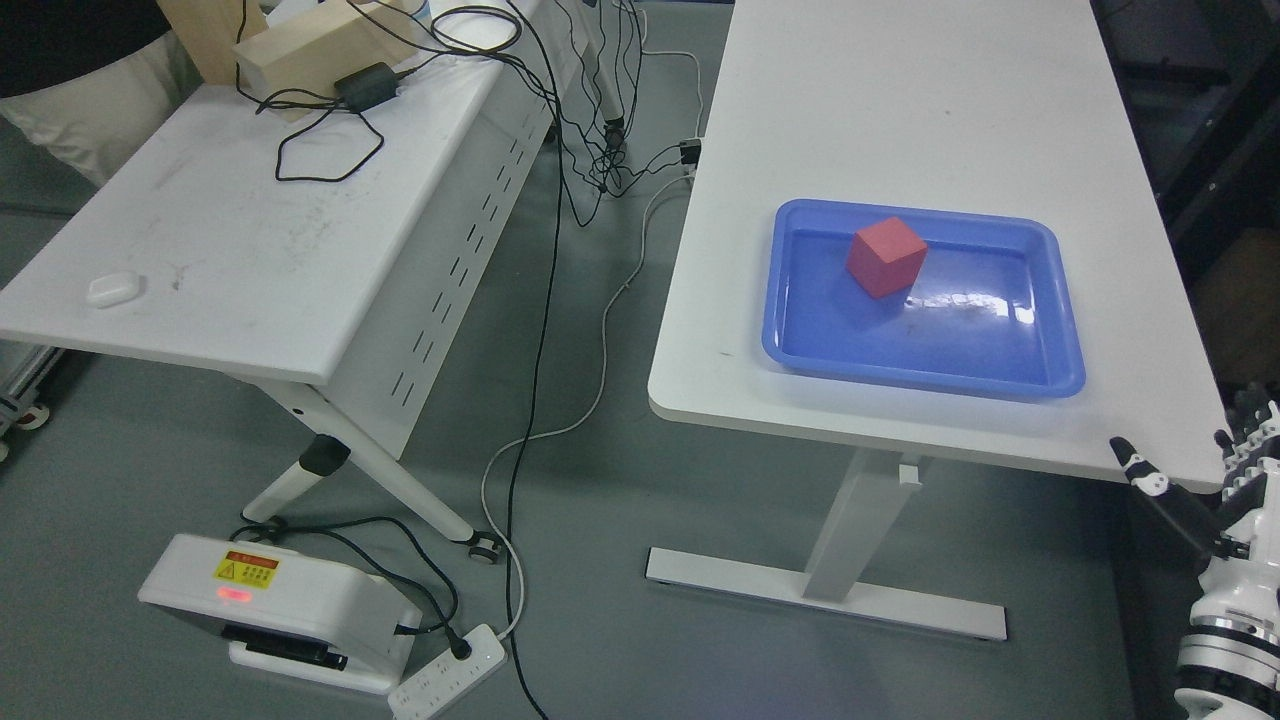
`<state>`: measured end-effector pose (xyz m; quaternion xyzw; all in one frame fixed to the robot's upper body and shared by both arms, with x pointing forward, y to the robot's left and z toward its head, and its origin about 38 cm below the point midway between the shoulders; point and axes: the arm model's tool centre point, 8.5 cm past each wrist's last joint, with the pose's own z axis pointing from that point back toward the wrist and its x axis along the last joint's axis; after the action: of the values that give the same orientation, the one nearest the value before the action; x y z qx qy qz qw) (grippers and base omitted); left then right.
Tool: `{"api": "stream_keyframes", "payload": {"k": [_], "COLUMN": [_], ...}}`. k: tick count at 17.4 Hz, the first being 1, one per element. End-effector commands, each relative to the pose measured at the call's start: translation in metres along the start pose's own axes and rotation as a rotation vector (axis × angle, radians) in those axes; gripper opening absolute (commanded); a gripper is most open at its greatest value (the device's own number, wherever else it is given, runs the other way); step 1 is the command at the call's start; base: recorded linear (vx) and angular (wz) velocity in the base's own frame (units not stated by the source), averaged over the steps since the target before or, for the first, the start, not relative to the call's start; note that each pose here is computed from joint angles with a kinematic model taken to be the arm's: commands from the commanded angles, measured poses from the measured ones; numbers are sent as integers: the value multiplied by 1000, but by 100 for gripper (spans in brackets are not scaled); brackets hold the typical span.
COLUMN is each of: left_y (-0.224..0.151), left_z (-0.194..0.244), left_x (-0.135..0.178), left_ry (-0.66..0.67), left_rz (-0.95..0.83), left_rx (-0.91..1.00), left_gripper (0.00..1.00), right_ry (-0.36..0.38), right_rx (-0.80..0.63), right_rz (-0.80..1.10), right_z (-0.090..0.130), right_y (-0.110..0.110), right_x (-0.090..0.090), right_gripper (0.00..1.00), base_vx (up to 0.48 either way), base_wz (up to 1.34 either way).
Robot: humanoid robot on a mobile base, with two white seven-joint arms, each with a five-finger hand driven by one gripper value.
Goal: Pick pink block from left shelf to tray
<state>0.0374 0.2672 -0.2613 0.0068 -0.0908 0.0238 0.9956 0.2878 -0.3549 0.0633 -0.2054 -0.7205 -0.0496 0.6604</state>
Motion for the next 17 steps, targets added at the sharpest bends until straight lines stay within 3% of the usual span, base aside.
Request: {"api": "stream_keyframes", "payload": {"k": [1, 17], "left_y": [11, 11], "left_z": [2, 2], "left_x": [-5, -5], "left_ry": [8, 9], "left_rz": [-4, -4], "left_rx": [17, 17], "left_gripper": [100, 100], "right_ry": [-5, -14], "right_rx": [4, 25], "right_rz": [24, 20], "right_z": [-3, -3], "right_y": [-8, -2], "right_x": [1, 2], "right_gripper": [100, 100], "base_vx": [-95, -145], "base_wz": [-250, -136]}}
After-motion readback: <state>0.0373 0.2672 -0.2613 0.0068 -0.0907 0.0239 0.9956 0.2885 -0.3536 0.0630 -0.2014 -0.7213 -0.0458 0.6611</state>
